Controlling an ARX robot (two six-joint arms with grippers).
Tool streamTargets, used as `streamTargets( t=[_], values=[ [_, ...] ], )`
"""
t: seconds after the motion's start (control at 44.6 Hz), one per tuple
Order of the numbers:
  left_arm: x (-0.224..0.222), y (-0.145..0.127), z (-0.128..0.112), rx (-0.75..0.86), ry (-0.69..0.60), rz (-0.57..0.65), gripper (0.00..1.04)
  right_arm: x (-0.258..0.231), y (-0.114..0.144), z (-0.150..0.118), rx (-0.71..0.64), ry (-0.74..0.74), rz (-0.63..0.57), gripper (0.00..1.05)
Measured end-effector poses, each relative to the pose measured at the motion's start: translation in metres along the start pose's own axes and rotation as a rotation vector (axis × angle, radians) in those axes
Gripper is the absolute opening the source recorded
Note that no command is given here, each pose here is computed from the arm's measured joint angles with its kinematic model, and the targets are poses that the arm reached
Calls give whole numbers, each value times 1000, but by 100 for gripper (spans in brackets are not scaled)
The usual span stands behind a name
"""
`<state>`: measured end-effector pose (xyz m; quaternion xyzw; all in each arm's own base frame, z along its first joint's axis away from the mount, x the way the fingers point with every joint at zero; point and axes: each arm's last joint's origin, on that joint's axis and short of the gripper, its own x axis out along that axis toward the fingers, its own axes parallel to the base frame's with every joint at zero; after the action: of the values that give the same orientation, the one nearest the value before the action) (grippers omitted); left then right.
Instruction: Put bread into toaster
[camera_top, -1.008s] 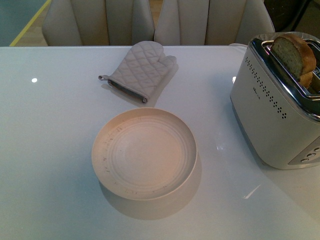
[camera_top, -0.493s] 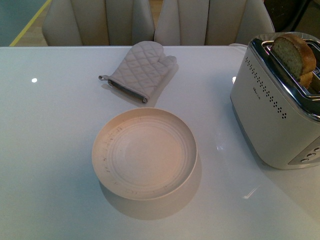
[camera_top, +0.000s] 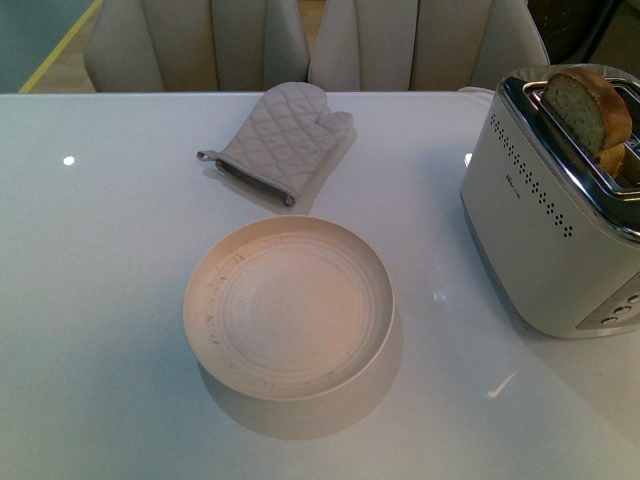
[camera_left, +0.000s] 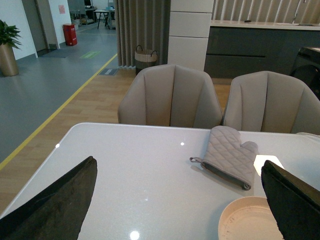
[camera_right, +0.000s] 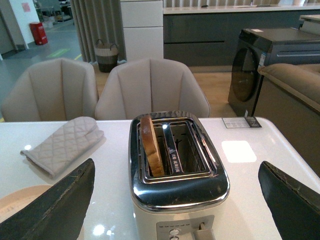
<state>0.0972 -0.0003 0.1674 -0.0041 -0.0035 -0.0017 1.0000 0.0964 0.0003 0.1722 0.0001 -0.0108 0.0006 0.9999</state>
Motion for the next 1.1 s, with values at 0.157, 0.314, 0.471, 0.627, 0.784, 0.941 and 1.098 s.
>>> streamTargets(
  t=[0.157, 0.314, 0.471, 0.627, 0.784, 0.941, 1.098],
  values=[
    [0, 0, 0, 0, 0, 0, 98, 0, 0, 0, 0, 0, 0, 96],
    [0, 0, 0, 0, 0, 0, 98, 0, 0, 0, 0, 0, 0, 96],
    [0, 0, 0, 0, 0, 0, 98, 0, 0, 0, 0, 0, 0, 96],
    [0, 0, 0, 0, 0, 0, 98, 0, 0, 0, 0, 0, 0, 96],
    [0, 0, 0, 0, 0, 0, 98, 0, 0, 0, 0, 0, 0, 96],
    [0, 0, 0, 0, 0, 0, 98, 0, 0, 0, 0, 0, 0, 96],
    [0, 0, 0, 0, 0, 0, 98, 0, 0, 0, 0, 0, 0, 96]
  ],
)
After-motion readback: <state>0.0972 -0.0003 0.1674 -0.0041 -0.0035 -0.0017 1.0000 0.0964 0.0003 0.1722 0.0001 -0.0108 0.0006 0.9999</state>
